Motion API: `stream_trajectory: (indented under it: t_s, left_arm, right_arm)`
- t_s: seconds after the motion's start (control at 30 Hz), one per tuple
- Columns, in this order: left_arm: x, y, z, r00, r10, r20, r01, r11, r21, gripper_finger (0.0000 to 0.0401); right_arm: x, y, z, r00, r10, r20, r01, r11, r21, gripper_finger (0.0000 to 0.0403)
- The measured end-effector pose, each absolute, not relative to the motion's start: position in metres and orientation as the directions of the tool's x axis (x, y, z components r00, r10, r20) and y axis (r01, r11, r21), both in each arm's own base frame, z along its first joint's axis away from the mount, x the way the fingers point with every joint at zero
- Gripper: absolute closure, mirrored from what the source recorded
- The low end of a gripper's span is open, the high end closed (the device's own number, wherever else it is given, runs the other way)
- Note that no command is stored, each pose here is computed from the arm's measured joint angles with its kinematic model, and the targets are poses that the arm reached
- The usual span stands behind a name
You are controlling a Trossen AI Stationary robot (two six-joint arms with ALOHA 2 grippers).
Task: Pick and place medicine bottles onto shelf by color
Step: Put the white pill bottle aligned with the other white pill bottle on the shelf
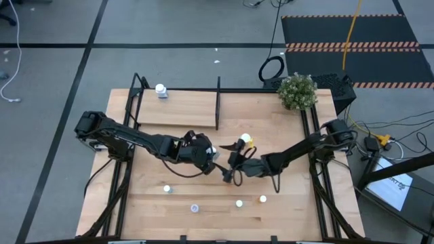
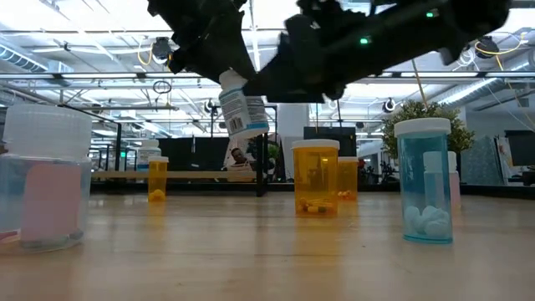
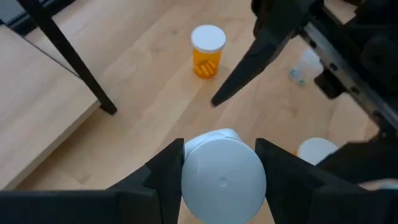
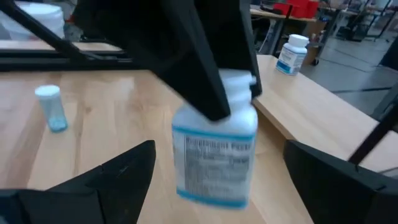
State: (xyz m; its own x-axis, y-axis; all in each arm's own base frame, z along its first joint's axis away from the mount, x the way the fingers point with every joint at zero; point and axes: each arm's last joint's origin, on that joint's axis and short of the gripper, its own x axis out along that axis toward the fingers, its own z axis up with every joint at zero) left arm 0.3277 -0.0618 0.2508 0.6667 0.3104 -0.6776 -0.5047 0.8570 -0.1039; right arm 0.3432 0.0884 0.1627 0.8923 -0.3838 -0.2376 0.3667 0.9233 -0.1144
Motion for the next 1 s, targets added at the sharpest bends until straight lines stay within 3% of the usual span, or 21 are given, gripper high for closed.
stream_trajectory:
  t_s: [0.53,0.83,1.0]
  left_arm:
    - [0.332,-0.064,0.262,0.739,0.318,-0.594,-0.528,0.821,-0.217,0.0217]
    - [0.332,-0.064,0.262,0.737,0.317,-0.596,-0.516,0.834,-0.194,0.021]
    - [0.332,-0.072,0.264,0.759,0.295,-0.58,-0.426,0.899,-0.1,0.0169]
  right_arm:
    - [0.354,0.069,0.159,0.874,-0.408,-0.263,0.385,0.913,-0.135,0.0056]
    - [0.354,0.068,0.156,0.883,-0.366,-0.295,0.34,0.93,-0.138,0.0137]
    - [0.354,0.069,0.155,0.894,-0.326,-0.306,0.3,0.945,-0.13,0.0175]
